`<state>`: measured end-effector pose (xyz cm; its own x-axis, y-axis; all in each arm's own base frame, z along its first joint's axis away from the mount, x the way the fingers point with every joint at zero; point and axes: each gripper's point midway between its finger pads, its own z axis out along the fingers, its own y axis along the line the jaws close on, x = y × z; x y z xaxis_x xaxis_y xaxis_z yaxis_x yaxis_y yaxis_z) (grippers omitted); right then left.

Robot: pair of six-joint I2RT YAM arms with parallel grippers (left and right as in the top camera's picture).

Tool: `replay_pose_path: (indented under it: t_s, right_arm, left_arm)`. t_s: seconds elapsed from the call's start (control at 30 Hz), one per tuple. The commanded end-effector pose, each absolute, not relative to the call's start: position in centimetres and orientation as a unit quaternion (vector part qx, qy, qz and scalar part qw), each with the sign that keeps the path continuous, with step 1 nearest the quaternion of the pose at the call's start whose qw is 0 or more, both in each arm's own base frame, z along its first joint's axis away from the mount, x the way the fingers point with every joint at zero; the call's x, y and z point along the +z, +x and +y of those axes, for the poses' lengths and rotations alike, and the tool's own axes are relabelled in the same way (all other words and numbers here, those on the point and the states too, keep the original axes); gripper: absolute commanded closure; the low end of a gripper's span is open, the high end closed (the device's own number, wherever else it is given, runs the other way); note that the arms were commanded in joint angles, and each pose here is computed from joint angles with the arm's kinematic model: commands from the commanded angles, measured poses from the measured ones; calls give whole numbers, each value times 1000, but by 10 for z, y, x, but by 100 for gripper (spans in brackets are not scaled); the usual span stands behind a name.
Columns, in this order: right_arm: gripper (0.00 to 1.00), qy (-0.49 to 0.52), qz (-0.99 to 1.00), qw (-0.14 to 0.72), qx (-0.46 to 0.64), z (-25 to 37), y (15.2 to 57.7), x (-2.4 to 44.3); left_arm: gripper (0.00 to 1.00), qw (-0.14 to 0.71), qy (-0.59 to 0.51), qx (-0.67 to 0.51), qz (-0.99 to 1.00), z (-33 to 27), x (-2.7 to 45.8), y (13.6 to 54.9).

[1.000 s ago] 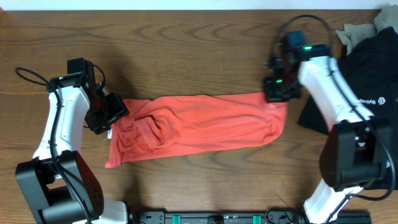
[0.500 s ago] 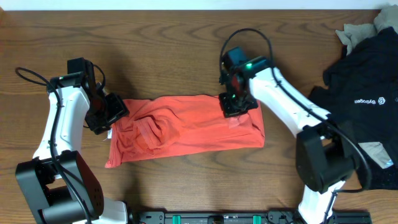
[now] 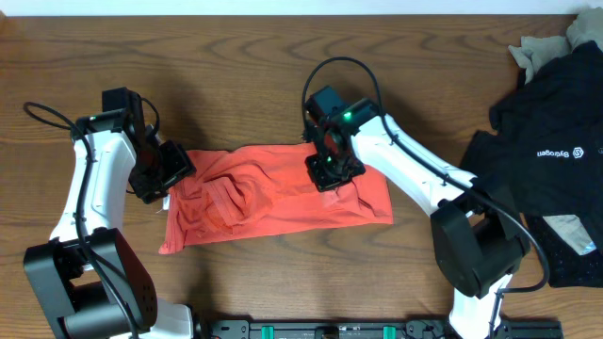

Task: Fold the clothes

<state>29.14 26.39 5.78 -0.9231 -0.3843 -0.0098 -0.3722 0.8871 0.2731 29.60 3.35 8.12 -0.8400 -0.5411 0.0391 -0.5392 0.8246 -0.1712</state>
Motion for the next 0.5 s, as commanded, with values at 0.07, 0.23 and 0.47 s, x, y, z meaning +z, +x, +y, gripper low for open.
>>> replay_pose_path:
  t_s: [0.07,0.23,0.47]
  right_arm:
    - [66,232,-957,33,-170,287,276,63]
    - [79,247,-958,29,-144,278,277,62]
    - [80,132,-991,-14,4,207,321,72]
  left_arm:
    - [33,26,-276,-87,957,36,92,303]
    - [32,26,-276,-87,957,36,92,303]
    - [32,26,-276,-87,957,36,92,303]
